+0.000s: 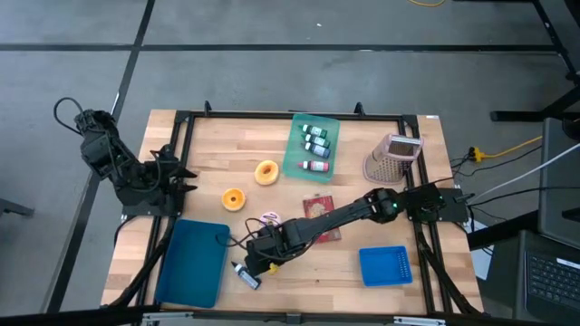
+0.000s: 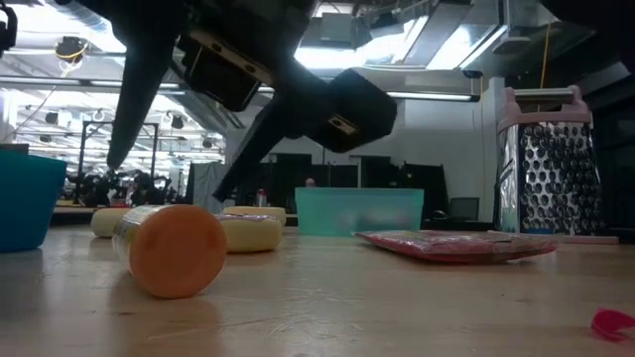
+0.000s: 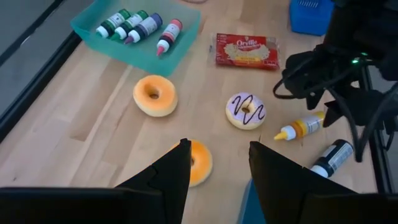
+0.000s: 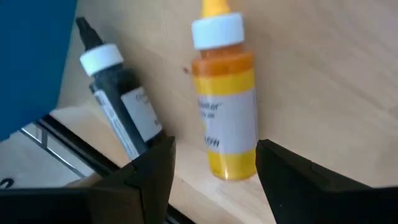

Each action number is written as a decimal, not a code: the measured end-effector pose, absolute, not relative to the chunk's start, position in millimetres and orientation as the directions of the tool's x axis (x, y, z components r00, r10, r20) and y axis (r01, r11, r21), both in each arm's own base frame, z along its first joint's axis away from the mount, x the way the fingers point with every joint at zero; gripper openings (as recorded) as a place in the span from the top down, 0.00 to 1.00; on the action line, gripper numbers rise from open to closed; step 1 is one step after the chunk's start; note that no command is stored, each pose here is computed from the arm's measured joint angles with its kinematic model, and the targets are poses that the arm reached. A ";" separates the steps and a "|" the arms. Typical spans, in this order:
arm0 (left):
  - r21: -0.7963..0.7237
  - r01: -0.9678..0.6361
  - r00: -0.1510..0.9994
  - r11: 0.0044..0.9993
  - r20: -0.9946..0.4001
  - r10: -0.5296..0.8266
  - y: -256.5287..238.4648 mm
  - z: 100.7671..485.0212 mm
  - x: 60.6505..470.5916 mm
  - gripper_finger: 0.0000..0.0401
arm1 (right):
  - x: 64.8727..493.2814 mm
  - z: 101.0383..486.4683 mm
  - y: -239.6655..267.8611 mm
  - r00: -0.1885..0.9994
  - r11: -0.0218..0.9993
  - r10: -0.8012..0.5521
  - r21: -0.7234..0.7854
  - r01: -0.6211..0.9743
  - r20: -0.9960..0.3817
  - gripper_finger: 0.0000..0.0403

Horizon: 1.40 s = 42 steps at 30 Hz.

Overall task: Pick & Place Food Item
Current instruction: Put the yellow food coloring into the green bin

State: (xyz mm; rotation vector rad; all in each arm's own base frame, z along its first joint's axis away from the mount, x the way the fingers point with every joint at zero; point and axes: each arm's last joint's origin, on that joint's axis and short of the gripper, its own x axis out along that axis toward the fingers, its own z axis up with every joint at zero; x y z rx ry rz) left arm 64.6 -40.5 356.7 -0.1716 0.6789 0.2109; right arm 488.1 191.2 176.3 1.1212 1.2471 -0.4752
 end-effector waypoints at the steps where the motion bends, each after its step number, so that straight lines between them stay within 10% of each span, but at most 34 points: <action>1: -0.088 -0.247 0.759 0.965 -0.637 0.136 -40.1 356.7 64.2 0.61 | 488.9 175.4 190.3 0.315 0.427 0.268 0.406 0.808 -0.910 0.46; 13: -0.099 -0.238 0.755 0.966 -0.644 0.120 -39.8 356.6 63.4 0.61 | 500.7 125.0 195.1 0.251 0.415 0.362 0.397 0.819 -0.898 0.48; 27: -0.082 -0.268 0.772 0.960 -0.615 0.163 -38.5 357.5 63.8 0.61 | 513.4 134.4 176.9 0.332 0.358 0.304 0.430 0.829 -0.893 0.78; 42: -0.065 -0.317 0.794 0.946 -0.563 0.227 -36.8 359.2 64.7 0.61 | 491.9 288.8 114.9 0.652 0.342 -0.042 0.603 0.721 -0.757 0.79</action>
